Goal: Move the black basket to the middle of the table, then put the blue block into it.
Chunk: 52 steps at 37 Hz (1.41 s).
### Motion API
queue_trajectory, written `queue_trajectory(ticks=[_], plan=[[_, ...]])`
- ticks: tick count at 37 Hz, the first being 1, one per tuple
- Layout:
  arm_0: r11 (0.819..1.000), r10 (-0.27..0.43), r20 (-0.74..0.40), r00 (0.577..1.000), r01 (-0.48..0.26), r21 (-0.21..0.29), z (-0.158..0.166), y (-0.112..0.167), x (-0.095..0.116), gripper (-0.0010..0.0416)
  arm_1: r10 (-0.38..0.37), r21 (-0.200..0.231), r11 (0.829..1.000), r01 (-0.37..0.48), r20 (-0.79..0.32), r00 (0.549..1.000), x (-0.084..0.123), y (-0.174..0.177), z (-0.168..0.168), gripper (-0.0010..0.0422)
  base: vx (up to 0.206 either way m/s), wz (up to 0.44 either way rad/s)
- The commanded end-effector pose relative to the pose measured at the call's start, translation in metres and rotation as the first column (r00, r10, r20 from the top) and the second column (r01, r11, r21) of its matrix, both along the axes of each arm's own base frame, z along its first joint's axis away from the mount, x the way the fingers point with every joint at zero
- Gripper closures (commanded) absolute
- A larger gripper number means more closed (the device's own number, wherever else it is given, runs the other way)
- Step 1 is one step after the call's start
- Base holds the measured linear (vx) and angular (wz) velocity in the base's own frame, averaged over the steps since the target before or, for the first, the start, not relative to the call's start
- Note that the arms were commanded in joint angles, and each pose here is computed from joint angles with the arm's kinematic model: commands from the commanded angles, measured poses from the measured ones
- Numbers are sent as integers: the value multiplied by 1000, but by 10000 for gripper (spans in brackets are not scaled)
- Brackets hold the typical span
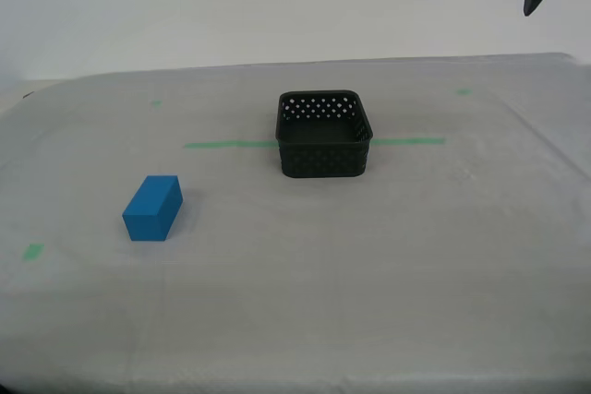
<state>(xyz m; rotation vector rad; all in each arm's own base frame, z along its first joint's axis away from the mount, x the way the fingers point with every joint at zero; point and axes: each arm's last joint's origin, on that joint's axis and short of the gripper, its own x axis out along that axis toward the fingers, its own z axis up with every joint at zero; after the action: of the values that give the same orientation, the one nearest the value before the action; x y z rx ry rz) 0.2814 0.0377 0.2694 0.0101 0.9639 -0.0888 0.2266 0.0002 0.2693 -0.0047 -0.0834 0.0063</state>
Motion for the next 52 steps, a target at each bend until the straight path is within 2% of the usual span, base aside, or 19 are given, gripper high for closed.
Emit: queue_trajectory(ticks=[1,21,27,35,43,52], plan=[[1000,-2,1,1000,2,-2,0,0,0,7,0,1,1000,0,7,1000,0,0,1,412,0,0],[1000,-2,1,1000,2,-2,0,0,0,7,0,1,1000,0,7,1000,0,0,1,412,0,0],[1000,-2,1,1000,2,-2,0,0,0,7,-5,-56,998,5,8,1000,0,0,1,412,0,0],[1000,-2,1,1000,2,-2,0,0,0,7,-6,-52,999,6,-1,1000,0,0,0,412,0,0],[1000,-2,1,1000,2,-2,0,0,0,7,-8,-69,998,5,-46,999,1,0,-2,412,0,0],[1000,-3,1,1000,3,-1,0,0,0,7,-71,-68,995,67,-65,995,1,-3,-4,412,0,0]])
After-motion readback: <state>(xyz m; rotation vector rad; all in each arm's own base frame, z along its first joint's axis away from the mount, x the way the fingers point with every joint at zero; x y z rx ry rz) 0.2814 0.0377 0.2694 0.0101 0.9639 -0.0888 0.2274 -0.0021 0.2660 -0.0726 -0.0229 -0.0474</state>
